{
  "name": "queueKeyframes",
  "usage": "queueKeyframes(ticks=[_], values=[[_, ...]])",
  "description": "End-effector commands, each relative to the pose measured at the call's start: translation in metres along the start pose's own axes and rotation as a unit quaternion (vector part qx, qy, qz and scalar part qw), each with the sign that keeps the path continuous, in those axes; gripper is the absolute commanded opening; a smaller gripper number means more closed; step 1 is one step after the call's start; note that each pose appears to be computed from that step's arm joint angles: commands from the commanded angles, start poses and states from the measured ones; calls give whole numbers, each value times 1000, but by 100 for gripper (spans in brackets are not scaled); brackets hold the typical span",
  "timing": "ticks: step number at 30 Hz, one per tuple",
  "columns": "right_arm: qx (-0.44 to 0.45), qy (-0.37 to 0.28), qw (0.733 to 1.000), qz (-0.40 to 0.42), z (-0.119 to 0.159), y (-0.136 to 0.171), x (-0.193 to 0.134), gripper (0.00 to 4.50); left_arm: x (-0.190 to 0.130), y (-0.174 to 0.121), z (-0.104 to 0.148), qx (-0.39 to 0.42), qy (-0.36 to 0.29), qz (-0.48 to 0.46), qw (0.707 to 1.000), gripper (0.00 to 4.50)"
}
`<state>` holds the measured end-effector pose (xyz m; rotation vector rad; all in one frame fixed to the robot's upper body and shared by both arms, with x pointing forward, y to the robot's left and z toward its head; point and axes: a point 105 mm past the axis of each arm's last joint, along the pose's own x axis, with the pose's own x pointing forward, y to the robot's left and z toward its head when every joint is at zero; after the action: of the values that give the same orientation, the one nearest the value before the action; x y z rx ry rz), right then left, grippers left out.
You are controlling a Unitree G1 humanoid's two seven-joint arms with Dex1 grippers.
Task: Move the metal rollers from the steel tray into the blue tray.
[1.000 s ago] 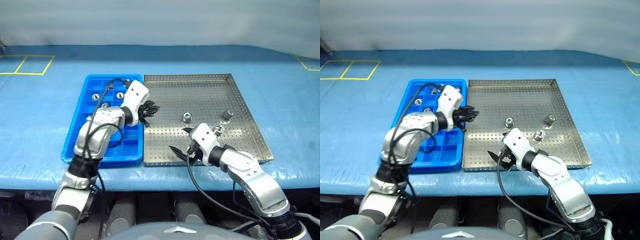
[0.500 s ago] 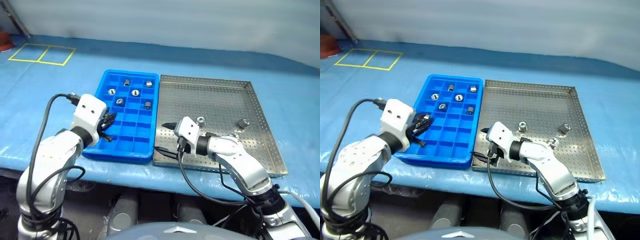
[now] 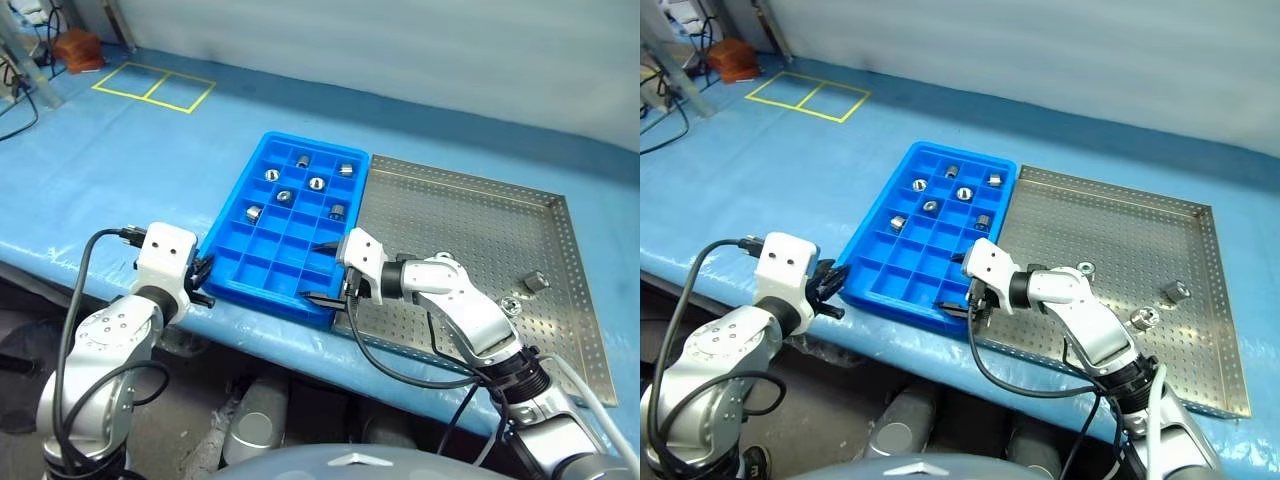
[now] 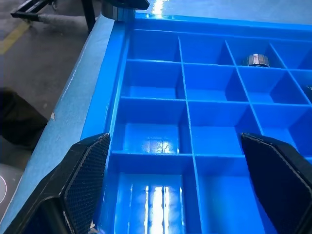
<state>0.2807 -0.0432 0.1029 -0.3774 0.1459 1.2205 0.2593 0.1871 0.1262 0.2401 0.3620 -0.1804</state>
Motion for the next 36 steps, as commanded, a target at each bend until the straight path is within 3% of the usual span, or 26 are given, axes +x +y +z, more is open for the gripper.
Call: queueKeyframes(ticks=[1, 19, 28, 34, 36], values=[[-22, -16, 1000, -2, 12, 0, -2, 450, 4, 0, 7, 3, -17, 0, 1000, 85], [-18, -9, 1000, -20, 12, 2, -10, 450, 7, -17, 40, -14, -107, -59, 992, 85], [-20, -6, 999, -28, 13, 2, -11, 450, 24, -18, 22, -9, -64, -54, 996, 85], [-19, -5, 999, -32, 13, 1, -13, 450, 32, -23, 21, -14, -68, -65, 995, 85], [-20, -5, 999, -34, 13, 1, -13, 450, 33, -25, 21, -13, -69, -68, 995, 158]])
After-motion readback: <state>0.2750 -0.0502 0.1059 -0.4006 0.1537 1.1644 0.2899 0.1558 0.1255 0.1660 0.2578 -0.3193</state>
